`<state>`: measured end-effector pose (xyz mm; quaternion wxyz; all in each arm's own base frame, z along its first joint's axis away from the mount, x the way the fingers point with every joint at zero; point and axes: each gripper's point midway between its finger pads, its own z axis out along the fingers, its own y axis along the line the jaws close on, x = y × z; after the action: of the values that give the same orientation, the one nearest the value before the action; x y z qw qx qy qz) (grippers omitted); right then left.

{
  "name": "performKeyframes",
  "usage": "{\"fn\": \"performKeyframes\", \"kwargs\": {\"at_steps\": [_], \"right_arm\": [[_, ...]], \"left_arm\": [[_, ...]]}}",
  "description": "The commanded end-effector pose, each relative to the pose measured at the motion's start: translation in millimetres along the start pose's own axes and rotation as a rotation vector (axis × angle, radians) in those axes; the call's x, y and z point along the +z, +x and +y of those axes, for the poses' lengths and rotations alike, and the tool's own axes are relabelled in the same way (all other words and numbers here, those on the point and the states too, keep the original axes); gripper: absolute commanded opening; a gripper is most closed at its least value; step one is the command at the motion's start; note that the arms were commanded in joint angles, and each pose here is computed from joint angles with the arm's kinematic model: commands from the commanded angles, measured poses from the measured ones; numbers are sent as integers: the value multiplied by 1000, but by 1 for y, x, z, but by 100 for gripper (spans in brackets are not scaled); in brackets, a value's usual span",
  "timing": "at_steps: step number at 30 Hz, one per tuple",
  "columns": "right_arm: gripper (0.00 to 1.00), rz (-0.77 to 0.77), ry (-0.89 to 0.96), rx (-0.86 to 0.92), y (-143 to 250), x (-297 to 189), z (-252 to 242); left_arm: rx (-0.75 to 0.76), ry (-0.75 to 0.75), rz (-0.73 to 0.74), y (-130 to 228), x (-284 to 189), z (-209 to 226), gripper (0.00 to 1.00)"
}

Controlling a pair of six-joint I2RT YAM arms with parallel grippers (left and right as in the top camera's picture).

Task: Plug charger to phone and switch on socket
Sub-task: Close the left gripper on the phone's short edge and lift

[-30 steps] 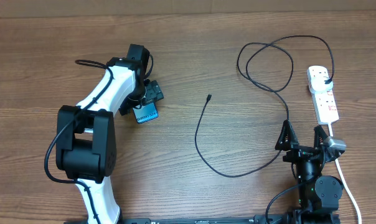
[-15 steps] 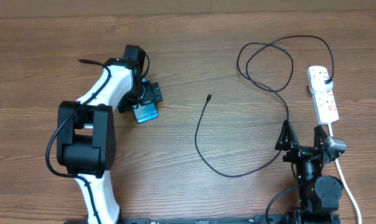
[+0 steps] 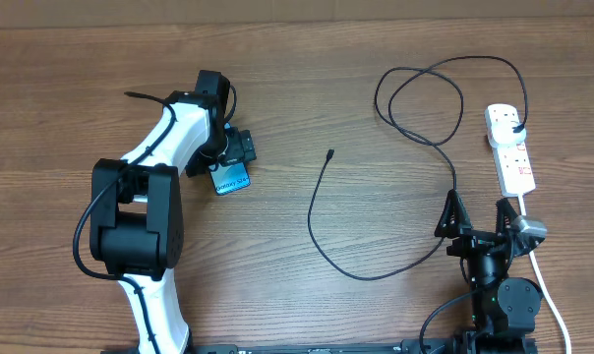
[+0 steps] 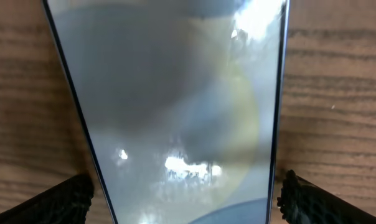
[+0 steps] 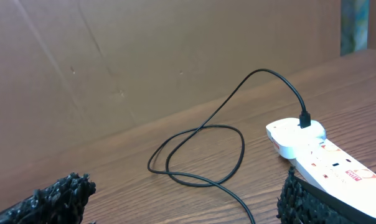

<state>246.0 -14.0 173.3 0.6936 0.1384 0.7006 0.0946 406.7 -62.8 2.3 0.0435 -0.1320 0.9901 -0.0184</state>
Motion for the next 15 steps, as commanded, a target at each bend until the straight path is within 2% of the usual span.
{"fn": "performKeyframes", "kwargs": {"at_steps": [1,6,15], "right_arm": [[100,-1,2,0,3,0,-1],[100,-1,2,0,3,0,-1],[100,-1,2,0,3,0,-1]], "left_arm": [[31,-9,22,0,18,2,100],[31,-13,13,-2,18,3,97],[-9,-6,15,-1,19,2,86]]}}
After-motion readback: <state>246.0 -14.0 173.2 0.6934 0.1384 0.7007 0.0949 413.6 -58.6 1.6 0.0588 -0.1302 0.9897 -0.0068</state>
